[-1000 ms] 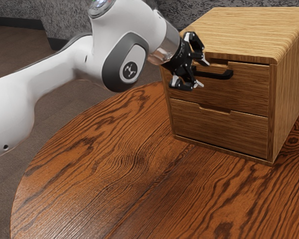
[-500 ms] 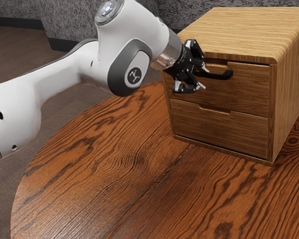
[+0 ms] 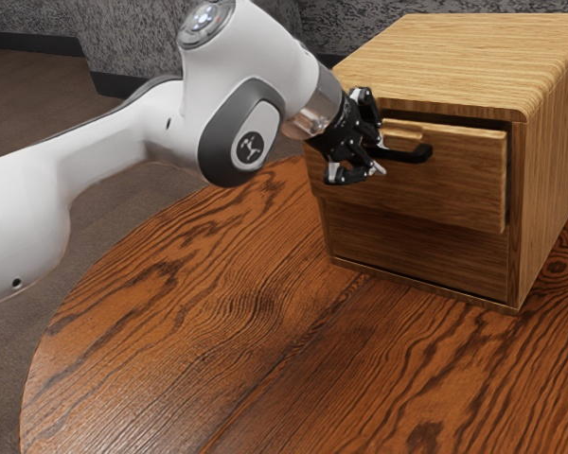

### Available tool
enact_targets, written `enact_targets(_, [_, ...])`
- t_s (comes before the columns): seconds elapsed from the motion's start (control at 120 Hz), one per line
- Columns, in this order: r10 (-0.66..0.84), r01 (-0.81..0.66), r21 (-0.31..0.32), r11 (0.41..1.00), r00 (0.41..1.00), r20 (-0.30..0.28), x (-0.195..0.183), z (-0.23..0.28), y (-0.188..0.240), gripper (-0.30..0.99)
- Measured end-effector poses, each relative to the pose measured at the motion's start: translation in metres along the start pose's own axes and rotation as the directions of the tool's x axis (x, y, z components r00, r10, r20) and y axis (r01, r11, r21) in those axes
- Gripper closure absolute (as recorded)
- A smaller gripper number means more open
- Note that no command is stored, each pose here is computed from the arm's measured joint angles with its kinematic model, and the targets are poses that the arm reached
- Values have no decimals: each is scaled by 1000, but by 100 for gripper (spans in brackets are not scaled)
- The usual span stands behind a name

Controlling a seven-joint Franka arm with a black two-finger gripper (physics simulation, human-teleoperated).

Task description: Pull the drawer handle with one arm to open the drawer

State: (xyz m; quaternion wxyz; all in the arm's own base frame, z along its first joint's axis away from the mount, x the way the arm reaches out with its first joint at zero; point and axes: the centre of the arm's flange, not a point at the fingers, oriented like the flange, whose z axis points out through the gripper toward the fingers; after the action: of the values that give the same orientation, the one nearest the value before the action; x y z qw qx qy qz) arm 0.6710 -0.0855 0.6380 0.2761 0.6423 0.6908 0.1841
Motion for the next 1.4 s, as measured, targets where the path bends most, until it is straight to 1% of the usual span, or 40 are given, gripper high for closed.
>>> enact_targets(0.375, [7, -7, 15, 1000, 1000, -9, -2, -14, -12, 68])
enact_targets(0.942, [28, -28, 36, 999, 999, -19, -10, -51, -47, 71])
enact_targets(1.1, [38, -37, 34, 999, 999, -23, -14, -70, -62, 72])
enact_targets(1.258, [67, -67, 31, 997, 998, -10, -32, -94, -83, 72])
enact_targets(1.4, [73, -73, 29, 997, 997, -15, -32, -112, -103, 72])
